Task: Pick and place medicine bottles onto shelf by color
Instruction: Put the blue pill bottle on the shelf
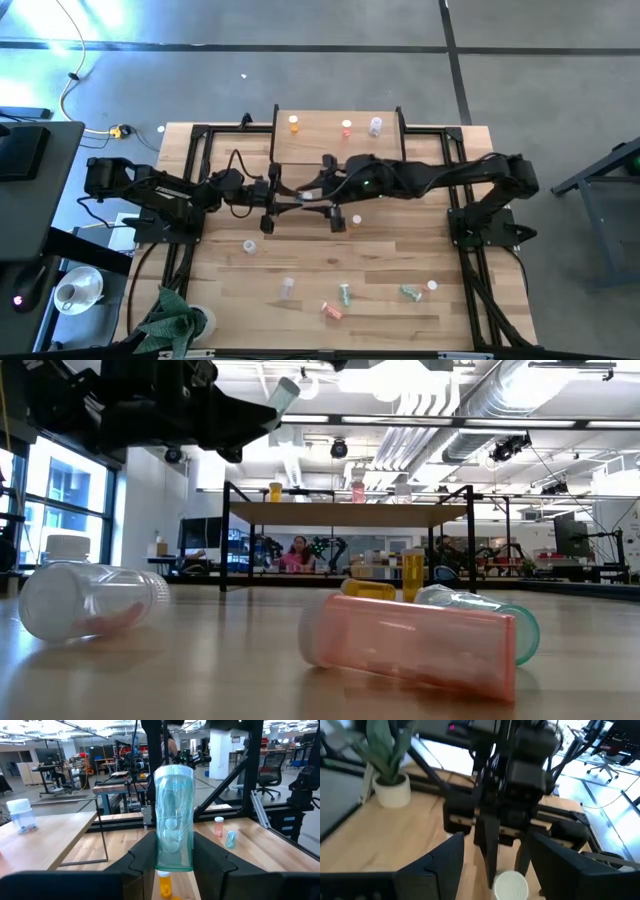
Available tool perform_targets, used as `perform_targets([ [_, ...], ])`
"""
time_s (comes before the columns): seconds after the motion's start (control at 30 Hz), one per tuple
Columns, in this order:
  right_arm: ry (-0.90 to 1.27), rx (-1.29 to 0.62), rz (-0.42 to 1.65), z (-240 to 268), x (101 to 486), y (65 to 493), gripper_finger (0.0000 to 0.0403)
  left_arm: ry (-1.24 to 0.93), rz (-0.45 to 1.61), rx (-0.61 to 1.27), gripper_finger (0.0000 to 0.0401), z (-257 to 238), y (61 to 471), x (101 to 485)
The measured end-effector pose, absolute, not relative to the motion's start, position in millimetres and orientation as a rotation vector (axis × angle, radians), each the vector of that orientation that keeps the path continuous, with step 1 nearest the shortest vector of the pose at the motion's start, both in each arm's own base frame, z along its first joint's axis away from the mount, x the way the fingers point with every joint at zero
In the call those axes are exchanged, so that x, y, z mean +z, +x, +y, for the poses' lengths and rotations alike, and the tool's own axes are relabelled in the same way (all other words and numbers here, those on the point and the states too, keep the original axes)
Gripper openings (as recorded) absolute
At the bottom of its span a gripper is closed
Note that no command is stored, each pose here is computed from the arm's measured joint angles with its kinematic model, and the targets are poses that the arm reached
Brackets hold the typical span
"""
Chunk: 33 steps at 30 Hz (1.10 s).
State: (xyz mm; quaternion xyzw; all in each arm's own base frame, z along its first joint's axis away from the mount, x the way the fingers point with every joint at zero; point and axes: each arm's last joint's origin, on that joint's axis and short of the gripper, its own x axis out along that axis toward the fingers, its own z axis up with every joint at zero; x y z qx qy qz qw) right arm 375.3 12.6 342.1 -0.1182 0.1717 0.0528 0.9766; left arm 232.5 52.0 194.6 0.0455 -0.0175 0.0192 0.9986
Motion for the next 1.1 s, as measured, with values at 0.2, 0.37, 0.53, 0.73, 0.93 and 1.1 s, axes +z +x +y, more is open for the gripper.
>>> perform_targets([
  [0.2,-0.241,0.108,0.382,13,334,379,0.0211,0.091,-0.035,0.033,0.0095,51,233,195],
  [0.37,-0.222,0.074,0.415,12,331,378,0.0211,0.092,-0.041,0.033,0.0095,51,233,195],
  [0.53,-0.243,-0.007,0.480,9,326,376,0.0211,0.066,-0.079,0.032,0.0095,51,233,199],
  [0.73,-0.243,-0.011,0.467,9,327,376,0.0210,0.063,-0.080,0.032,0.0095,51,233,199],
  [0.93,-0.239,-0.012,0.458,9,328,377,0.0188,0.056,-0.080,0.032,0.0095,51,233,199],
  [1.1,-0.230,-0.011,0.458,9,328,377,0.0159,0.055,-0.080,0.037,0.0096,51,233,199],
])
